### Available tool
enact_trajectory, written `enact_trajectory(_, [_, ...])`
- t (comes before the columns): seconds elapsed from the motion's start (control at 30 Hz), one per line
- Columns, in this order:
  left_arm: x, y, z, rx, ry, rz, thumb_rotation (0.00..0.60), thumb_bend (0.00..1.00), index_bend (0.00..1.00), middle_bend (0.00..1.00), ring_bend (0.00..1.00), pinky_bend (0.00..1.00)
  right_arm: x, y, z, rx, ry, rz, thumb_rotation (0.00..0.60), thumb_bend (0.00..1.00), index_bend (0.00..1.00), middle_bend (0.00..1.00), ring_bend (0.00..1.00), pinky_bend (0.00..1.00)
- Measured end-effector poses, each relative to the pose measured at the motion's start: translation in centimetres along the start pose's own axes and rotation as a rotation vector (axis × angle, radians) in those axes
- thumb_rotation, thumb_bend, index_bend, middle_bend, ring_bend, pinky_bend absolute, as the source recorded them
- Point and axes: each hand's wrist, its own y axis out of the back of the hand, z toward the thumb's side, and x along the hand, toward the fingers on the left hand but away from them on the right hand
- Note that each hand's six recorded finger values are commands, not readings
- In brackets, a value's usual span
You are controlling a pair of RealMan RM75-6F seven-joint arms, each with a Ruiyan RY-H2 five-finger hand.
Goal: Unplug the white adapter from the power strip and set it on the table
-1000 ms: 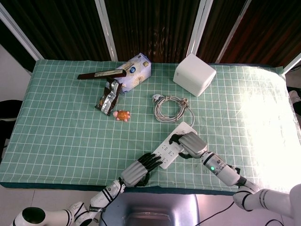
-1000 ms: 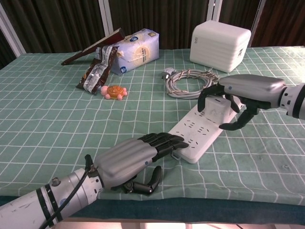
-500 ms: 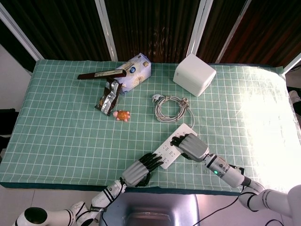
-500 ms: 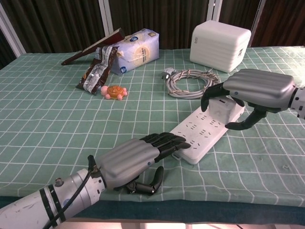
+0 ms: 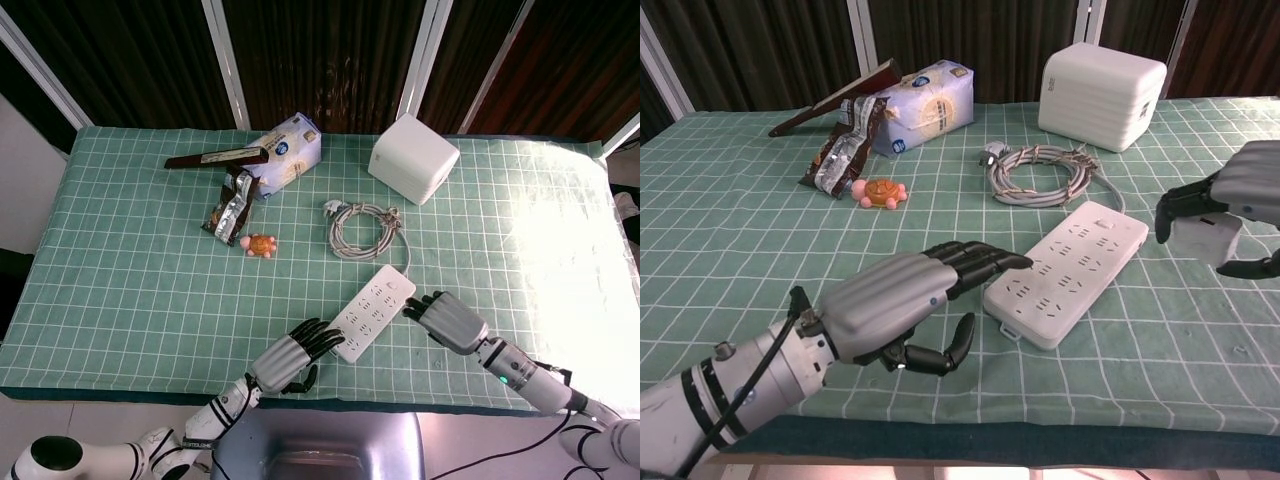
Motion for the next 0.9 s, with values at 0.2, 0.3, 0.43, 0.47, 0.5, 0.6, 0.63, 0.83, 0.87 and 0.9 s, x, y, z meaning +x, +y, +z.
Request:
enact_trajectory(0.2, [-0.4, 2.7, -0.7, -0.009, 0.016, 0.059, 0.362, 0.71, 0.00, 0.07, 0.02, 0.09, 3.5, -2.2, -1.1, 0.125, -0.019, 0.078, 0.600, 0.40, 0.90, 0.66, 0.54, 0.73])
enact_trajectory(0.3, [-0.6, 3.2, -1.2, -0.010, 0.029, 0.069, 0.360, 0.69, 0.00, 0.07, 0.02, 0.09, 3.7, -3.2, -1.0, 0.152, -0.015, 0.111, 0.600, 0.39, 0.85, 0.66, 0.51, 0.72])
enact_trajectory(0.43, [-1.1, 3.5, -1.7, -0.001, 0.045, 0.072, 0.356, 0.68, 0.00, 0.07, 0.01, 0.09, 3.5, -4.4, -0.7, 0.184, -0.004, 0.149, 0.600, 0.35, 0.56, 0.45, 0.35, 0.58])
enact_trajectory(0.47, [-1.2, 3.7, -1.9, 0.000, 0.050, 0.075, 0.357, 0.67, 0.00, 0.07, 0.01, 0.09, 3.5, -4.7, -0.6, 0.185, -0.004, 0.162, 0.600, 0.34, 0.43, 0.36, 0.29, 0.51])
enact_trajectory(0.5, [-1.3, 3.8, -2.0, 0.001, 0.053, 0.078, 0.358, 0.67, 0.00, 0.07, 0.01, 0.09, 3.5, -4.8, -0.6, 0.182, -0.004, 0.171, 0.600, 0.34, 0.35, 0.30, 0.25, 0.46])
enact_trajectory(0.6, [-1.7, 4.3, -2.4, 0.004, 0.064, 0.090, 0.359, 0.65, 0.00, 0.07, 0.01, 0.09, 3.5, -4.6, -0.3, 0.153, -0.006, 0.168, 0.600, 0.31, 0.09, 0.15, 0.12, 0.34])
enact_trajectory(0.63, [-1.9, 4.5, -2.5, 0.004, 0.068, 0.094, 0.357, 0.64, 0.00, 0.07, 0.00, 0.09, 3.6, -4.3, -0.3, 0.140, -0.009, 0.163, 0.600, 0.29, 0.04, 0.12, 0.09, 0.31])
enact_trajectory(0.83, [-3.4, 6.2, -3.6, 0.024, 0.093, 0.119, 0.333, 0.60, 0.00, 0.03, 0.00, 0.10, 4.9, -2.6, -0.9, 0.064, -0.047, 0.148, 0.576, 0.20, 0.00, 0.00, 0.00, 0.20])
enact_trajectory(0.87, [-3.9, 6.7, -3.9, 0.029, 0.100, 0.125, 0.325, 0.60, 0.00, 0.03, 0.00, 0.11, 5.4, -2.1, -1.1, 0.048, -0.060, 0.142, 0.559, 0.20, 0.00, 0.00, 0.00, 0.19])
enact_trajectory(0.9, [-4.3, 7.1, -4.2, 0.032, 0.106, 0.128, 0.321, 0.59, 0.00, 0.02, 0.00, 0.11, 5.9, -1.7, -1.4, 0.038, -0.071, 0.135, 0.553, 0.20, 0.00, 0.00, 0.00, 0.18])
